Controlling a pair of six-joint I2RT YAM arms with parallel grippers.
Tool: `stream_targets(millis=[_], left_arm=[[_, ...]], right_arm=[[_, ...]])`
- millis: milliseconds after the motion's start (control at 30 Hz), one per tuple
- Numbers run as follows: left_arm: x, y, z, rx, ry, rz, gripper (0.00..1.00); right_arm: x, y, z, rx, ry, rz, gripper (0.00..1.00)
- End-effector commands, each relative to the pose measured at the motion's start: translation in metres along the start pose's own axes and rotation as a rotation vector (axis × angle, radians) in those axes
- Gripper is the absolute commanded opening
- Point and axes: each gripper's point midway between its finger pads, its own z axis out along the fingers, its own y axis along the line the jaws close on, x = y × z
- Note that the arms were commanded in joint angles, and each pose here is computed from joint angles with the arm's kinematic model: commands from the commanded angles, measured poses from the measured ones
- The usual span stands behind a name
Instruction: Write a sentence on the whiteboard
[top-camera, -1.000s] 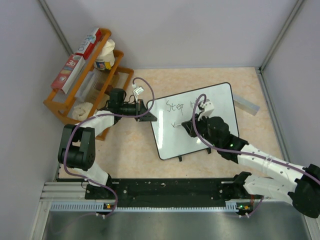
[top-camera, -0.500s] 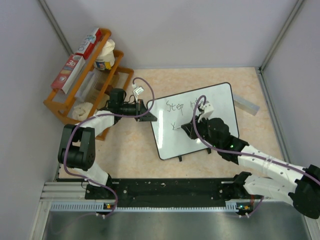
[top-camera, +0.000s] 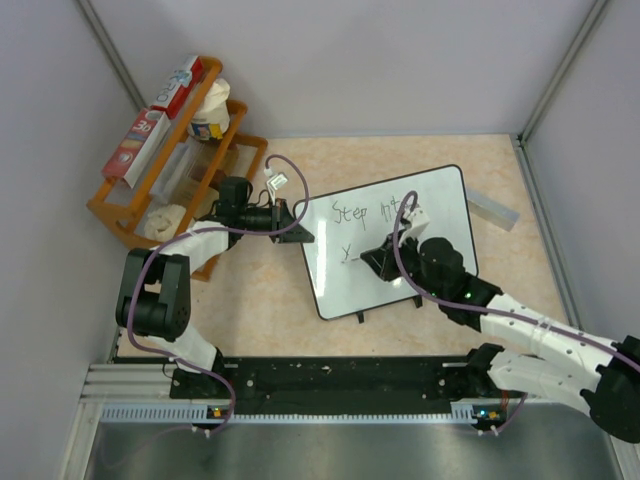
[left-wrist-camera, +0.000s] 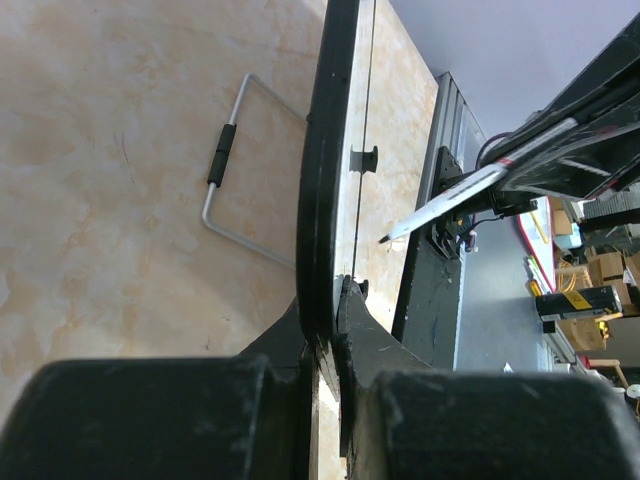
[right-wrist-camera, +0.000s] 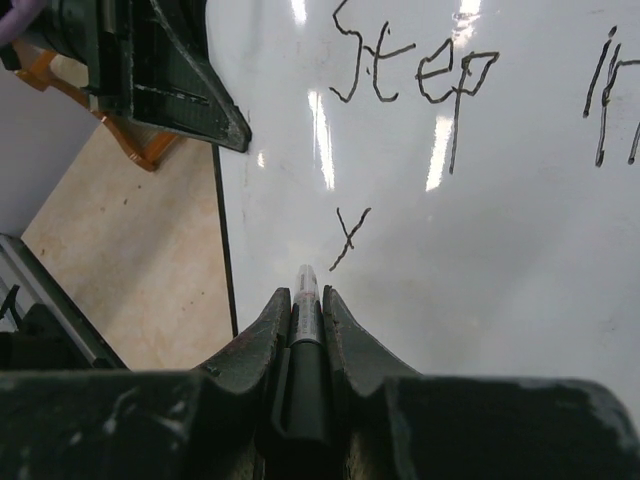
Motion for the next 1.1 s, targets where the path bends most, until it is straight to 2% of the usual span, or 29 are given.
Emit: stream_targets(millis=[0, 133, 500, 700, 1067], left_arm=[[0.022, 0.039, 0.009, -0.138, 0.041, 0.152, 0.00], [0.022, 0.039, 0.008, -0.138, 0.042, 0.155, 0.00], [0.021, 0.039, 0.008, -0.139, 0.040, 0.156, 0.00], [0.022, 0.039, 0.008, -0.140, 0.041, 0.155, 0.00], [0.023, 0.040, 0.009, -0.140, 0.043, 0.151, 0.00]], right_arm=[[-0.047, 0.023, -0.014, -0.058, -0.137, 0.029, 0.00], [-0.056, 0.008, -0.011, 0.030, -0.155, 0.000, 0.00], [-0.057, -0.019, -0.003, 0.136, -0.137, -0.021, 0.00], [-0.048, -0.026, 0.000, 0.151, -0.124, -0.013, 0.00], [-0.058, -0.025, 0.000, 0.153, -0.164, -0.003, 0.00]])
